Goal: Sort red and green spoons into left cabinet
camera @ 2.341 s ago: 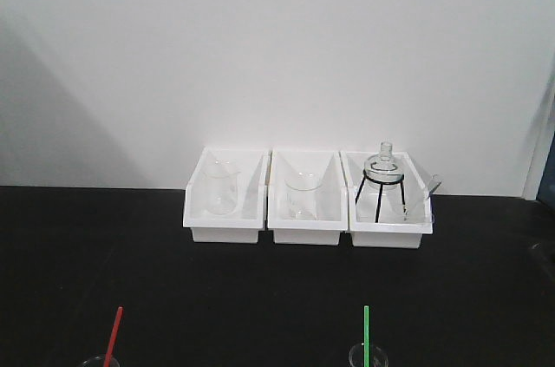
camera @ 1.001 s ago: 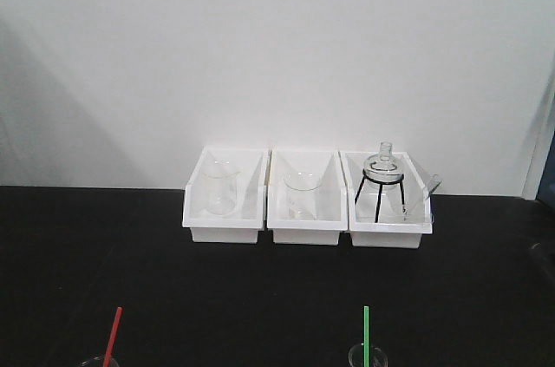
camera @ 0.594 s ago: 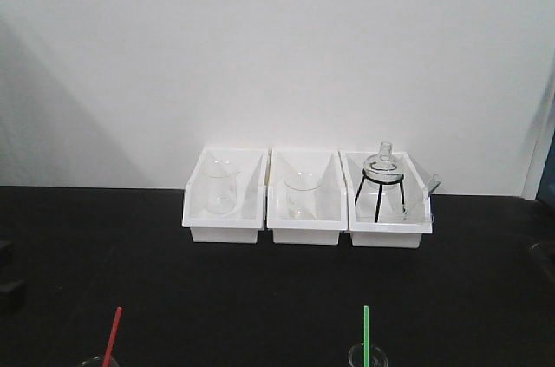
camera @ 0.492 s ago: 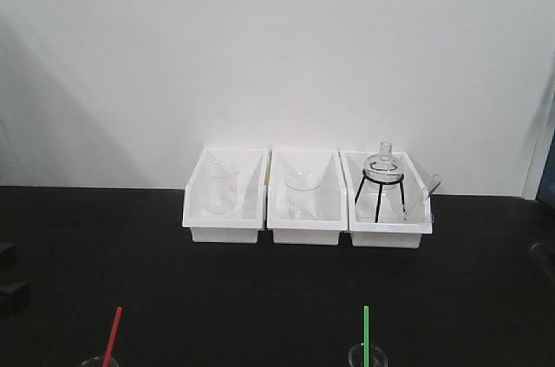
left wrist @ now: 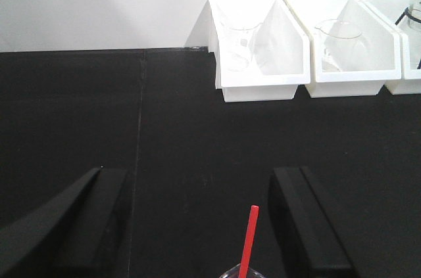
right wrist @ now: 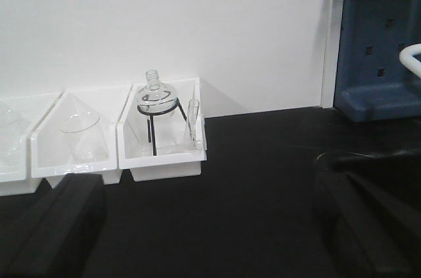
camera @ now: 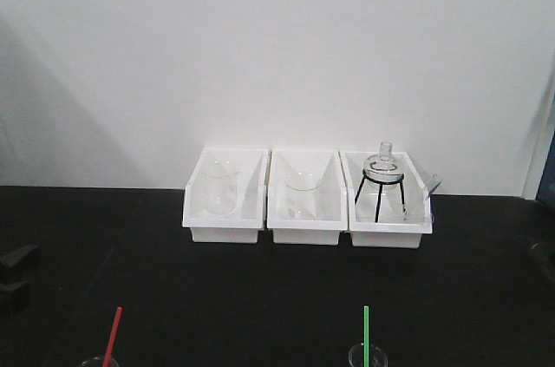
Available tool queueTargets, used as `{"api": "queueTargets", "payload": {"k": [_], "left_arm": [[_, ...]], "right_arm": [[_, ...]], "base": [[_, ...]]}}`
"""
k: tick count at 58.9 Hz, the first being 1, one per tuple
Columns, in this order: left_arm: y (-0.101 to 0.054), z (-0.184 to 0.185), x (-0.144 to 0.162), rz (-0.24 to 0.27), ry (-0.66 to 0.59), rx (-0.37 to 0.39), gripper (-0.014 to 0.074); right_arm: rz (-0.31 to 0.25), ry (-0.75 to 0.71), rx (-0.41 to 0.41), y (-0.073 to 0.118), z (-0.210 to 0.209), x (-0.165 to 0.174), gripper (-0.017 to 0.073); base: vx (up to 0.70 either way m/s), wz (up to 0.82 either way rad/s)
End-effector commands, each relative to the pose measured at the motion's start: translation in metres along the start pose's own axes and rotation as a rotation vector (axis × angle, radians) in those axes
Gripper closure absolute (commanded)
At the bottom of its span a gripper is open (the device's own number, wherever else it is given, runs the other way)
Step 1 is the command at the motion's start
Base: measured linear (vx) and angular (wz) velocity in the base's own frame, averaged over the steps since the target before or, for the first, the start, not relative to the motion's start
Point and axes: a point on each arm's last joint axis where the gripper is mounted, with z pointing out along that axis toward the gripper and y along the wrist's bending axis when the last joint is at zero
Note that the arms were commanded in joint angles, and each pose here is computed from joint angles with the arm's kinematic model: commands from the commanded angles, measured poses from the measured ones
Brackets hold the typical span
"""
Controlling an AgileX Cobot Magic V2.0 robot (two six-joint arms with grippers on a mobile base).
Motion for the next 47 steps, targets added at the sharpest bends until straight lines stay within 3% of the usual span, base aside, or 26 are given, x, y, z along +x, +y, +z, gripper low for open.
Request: {"api": "queueTargets", "payload": {"k": [1,5,9,20,27,37,47], "left_arm": [[-0.002,-0.006,-0.022,-0.002,-0.134,0.007,0.0017],[-0.002,-0.006,-0.022,-0.002,-0.130,0.007,0.0018],[-0.002,-0.006,-0.021,-0.002,-0.128,0.007,0.0018],[-0.001,-0.006,-0.021,-0.002,-0.126,0.007,0.0018],[-0.001,-0.006,-0.020,-0.002,-0.120,0.007,0.0018],[-0.001,-0.005,-0.018,-0.002,-0.102,0.007,0.0018],[-0.001,-0.005,-0.015,-0.001,-0.073,0.006,0.0018]], "right_arm": [[0.099,-0.119,-0.033,0.003,-0.004,-0.020,-0.0160],[0.202,-0.063,-0.046,0.005,0.003,-0.015,-0.0145],[0.211,0.019,-0.067,0.011,0.014,-0.005,-0.0125],[0.056,0.221,-0.191,0.046,0.058,0.031,-0.0056],[-0.001,0.309,-0.223,0.062,0.089,0.060,-0.0020],[-0.021,0.392,-0.205,0.069,0.126,0.085,-0.0011],[-0.028,0.455,-0.212,0.080,0.156,0.081,-0.0011]], "base": [[0.00,0.00],[0.00,0.00],[0.00,0.00],[0.00,0.00],[0.00,0.00],[0.00,0.00],[0.00,0.00]]}}
